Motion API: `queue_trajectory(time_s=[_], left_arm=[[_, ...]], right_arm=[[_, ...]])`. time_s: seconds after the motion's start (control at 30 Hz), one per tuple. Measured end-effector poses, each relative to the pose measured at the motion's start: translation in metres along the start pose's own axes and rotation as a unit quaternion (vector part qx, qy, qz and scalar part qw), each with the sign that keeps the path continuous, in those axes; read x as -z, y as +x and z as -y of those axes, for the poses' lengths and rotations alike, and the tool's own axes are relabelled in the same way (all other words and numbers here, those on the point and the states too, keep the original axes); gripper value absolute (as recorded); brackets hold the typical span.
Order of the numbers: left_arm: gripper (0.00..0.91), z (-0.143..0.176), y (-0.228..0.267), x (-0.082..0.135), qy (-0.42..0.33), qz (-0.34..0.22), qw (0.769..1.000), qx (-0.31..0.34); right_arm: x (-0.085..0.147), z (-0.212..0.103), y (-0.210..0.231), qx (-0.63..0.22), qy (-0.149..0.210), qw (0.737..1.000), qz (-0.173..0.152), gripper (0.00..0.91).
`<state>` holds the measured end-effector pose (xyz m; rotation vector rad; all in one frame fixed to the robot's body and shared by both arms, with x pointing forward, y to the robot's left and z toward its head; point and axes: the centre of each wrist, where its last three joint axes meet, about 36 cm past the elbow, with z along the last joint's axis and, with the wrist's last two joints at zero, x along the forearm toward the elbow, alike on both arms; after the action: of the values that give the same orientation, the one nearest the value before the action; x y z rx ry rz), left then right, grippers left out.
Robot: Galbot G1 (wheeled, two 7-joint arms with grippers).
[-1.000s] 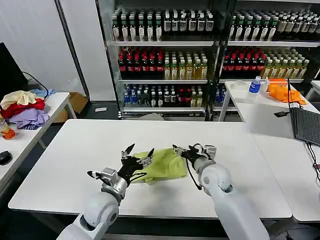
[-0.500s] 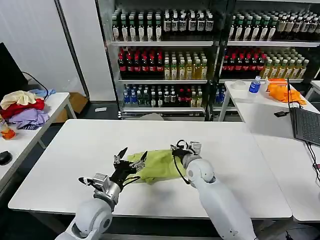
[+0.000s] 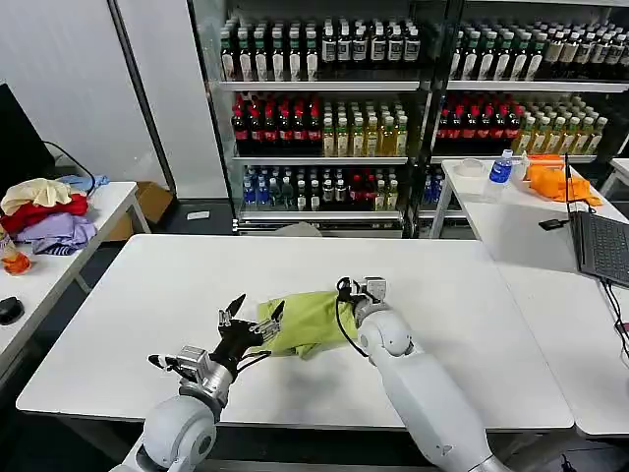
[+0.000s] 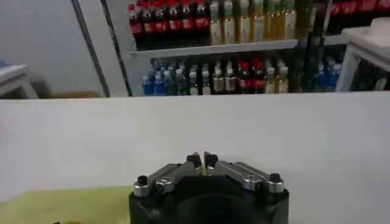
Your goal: Fold and organize the clothes.
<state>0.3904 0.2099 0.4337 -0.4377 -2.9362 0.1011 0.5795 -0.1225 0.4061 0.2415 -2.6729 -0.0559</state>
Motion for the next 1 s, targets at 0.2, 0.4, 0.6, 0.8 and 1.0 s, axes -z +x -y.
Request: queue_trajectory(time_s=[0.2,0.4,0.6,0.8,1.0], left_arm=[[0.907,0.000,0.001,0.000,0.000,0.000,1.000,0.000],[0.907,0.001,0.001,0.000,0.001,0.000,1.000,-0.003],[0.907,0.005,-0.002,0.000,0.003,0.000,1.000,-0.007],[0.907,0.008,0.000,0.001,0.003,0.001,1.000,-0.010],[0.907,0.008,0.005,0.002,0.001,0.003,1.000,-0.008]], right_arm=[[0.000,0.016,-0.004,-0.032,0.038,0.999,0.005,0.000],[-0.004,0.039,-0.001,-0.067,0.074,0.995,0.006,0.000],[-0.006,0.055,0.001,-0.079,0.086,0.993,0.015,0.907],[-0.008,0.068,0.012,-0.073,0.092,0.991,0.064,0.907],[-0.009,0.080,0.035,-0.064,0.095,0.984,0.135,0.907]])
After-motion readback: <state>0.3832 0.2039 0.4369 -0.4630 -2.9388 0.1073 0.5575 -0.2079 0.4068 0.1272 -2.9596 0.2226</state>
